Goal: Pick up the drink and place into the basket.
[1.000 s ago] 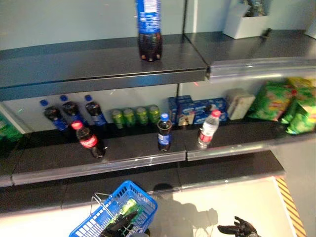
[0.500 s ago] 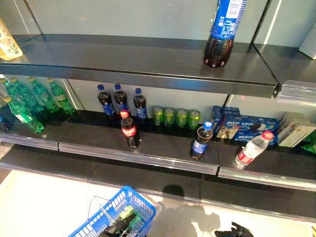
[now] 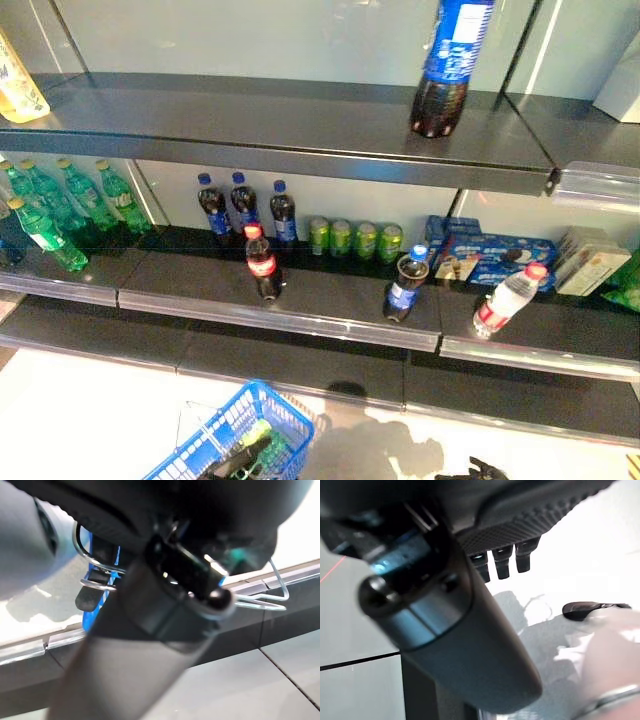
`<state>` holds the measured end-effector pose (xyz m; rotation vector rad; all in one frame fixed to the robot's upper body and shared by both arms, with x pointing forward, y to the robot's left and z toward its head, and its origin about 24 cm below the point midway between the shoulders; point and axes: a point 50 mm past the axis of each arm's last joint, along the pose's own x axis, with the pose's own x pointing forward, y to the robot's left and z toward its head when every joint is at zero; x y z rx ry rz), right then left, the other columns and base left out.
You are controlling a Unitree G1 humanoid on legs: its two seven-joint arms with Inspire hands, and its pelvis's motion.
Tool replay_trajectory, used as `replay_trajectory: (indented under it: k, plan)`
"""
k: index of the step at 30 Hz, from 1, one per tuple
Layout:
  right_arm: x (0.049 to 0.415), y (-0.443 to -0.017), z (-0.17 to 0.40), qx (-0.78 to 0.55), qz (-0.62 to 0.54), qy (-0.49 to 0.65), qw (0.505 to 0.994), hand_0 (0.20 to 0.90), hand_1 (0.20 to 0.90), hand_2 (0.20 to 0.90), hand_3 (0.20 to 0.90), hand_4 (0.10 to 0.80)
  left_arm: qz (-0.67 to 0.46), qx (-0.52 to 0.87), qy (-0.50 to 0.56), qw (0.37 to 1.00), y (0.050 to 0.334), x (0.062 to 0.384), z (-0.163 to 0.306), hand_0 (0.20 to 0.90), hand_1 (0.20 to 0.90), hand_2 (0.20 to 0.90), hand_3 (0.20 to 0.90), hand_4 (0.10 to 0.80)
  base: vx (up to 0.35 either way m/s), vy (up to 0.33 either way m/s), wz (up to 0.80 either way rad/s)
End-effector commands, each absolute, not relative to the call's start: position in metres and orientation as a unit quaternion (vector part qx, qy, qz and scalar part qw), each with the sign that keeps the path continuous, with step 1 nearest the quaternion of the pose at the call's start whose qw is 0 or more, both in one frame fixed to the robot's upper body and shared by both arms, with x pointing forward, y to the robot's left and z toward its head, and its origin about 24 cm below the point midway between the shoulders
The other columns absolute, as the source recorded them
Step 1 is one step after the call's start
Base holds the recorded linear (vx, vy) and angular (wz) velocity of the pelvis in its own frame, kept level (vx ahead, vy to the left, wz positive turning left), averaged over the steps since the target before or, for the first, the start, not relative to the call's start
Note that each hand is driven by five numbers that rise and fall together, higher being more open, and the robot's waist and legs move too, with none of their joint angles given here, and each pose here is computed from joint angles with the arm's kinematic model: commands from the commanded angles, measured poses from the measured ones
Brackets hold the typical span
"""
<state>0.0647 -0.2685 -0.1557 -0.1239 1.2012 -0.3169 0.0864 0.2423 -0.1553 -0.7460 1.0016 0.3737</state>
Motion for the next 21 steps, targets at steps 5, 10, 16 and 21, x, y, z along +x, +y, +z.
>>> replay_trajectory:
  k: [5,10,16,21]
  plan:
    - [0.089,-0.288,-0.144,-0.048,-0.197,0.512,0.835,0.9,0.9,0.9,0.9,0.8,0.084,-0.335,0.341,0.874,0.256,0.153,-0.124,0.3,0.3,0.3,0.2,0.1,0.021,-0.232,0.7]
    - [0.104,-0.276,-0.145,-0.043,-0.165,0.511,0.842,0.9,0.9,0.9,0.9,0.8,0.089,-0.339,0.34,0.873,0.257,0.152,-0.123,0.3,0.3,0.3,0.2,0.1,0.029,-0.32,0.33]
    - [0.105,-0.283,-0.143,-0.052,-0.178,0.511,0.839,0.9,0.9,0.9,0.9,0.8,0.069,-0.343,0.347,0.87,0.243,0.147,-0.129,0.3,0.3,0.3,0.2,0.1,-0.005,-0.117,0.12]
    - [0.093,-0.291,-0.142,-0.059,-0.19,0.517,0.833,0.9,0.9,0.9,0.9,0.8,0.082,-0.347,0.339,0.871,0.244,0.149,-0.127,0.3,0.3,0.3,0.2,0.1,-0.023,0.018,0.04]
